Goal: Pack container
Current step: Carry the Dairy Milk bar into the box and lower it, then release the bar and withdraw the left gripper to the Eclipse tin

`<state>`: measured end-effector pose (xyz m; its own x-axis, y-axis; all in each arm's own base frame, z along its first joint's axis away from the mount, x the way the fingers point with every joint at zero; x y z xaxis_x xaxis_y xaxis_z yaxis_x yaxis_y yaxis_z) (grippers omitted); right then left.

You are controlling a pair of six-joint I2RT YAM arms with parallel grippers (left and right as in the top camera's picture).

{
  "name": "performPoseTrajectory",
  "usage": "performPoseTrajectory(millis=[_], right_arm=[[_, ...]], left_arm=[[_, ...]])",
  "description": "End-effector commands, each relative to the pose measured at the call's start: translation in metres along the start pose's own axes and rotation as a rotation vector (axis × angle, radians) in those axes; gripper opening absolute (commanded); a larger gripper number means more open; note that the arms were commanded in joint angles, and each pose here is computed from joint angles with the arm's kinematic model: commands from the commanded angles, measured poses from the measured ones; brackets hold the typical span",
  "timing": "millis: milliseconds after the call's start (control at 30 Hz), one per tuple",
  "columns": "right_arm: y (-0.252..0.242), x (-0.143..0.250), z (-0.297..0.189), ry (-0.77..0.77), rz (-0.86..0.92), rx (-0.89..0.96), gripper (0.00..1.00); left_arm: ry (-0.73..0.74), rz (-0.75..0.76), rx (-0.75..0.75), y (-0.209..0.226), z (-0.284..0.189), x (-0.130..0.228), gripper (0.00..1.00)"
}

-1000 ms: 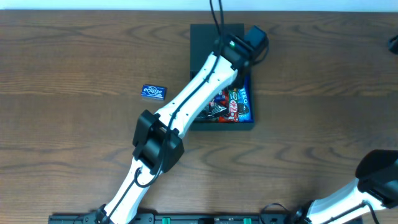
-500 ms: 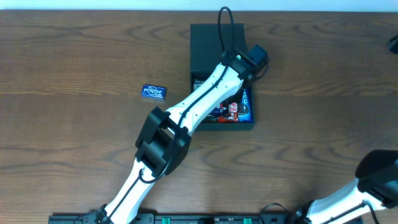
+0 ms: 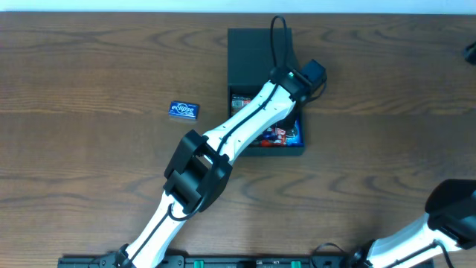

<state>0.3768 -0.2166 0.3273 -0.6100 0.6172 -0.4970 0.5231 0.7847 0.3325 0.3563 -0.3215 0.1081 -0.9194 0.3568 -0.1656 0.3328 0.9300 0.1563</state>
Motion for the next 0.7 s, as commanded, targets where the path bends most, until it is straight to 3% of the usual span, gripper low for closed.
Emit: performPoseTrajectory(millis=[0, 67, 200, 333, 433, 500, 667], right_arm=[[-0.002, 0.001, 0.004, 0.012, -0.006, -0.005, 0.99], [-0.002, 0.001, 0.004, 0.011, -0.006, -0.005, 0.99], [-0.002, 0.001, 0.004, 0.011, -0.005, -0.005, 0.99], [-0.002, 0.001, 0.004, 0.011, -0.006, -0.005, 0.99], [-0.002, 0.001, 0.004, 0.011, -0.006, -0.005, 0.99], [-0.002, 0.001, 0.004, 0.011, -0.005, -0.005, 0.99], [-0.002, 0.002, 0.004, 0.014, -0.005, -0.004, 0.99]], left_arm=[[-0.01, 0.002, 0.036, -0.002, -0.014, 0.002, 0.59], [-0.007, 0.004, 0.034, -0.001, -0.016, 0.002, 0.64], [-0.045, 0.008, 0.048, 0.001, -0.035, -0.003, 0.63], [-0.19, -0.025, 0.028, 0.019, -0.082, -0.02, 0.61], [-0.325, -0.084, -0.083, 0.053, -0.119, -0.032, 0.67], [-0.383, -0.164, -0.147, 0.081, -0.137, -0.036, 0.76], [-0.286, -0.563, -0.178, 0.162, -0.125, -0.026, 0.77]])
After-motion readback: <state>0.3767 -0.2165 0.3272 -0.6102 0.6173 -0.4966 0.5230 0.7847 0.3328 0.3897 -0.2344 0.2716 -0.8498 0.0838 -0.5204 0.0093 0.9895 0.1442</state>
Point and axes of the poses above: each gripper's point midway between its finger pads, its own z axis out along the fingers, its own y axis along the line the jaws close on, x = y × z, the point moved 4 cm from there along -z, back along the fingers, and after that the axes turned 6 degrees about z, right-handed, at the moved point
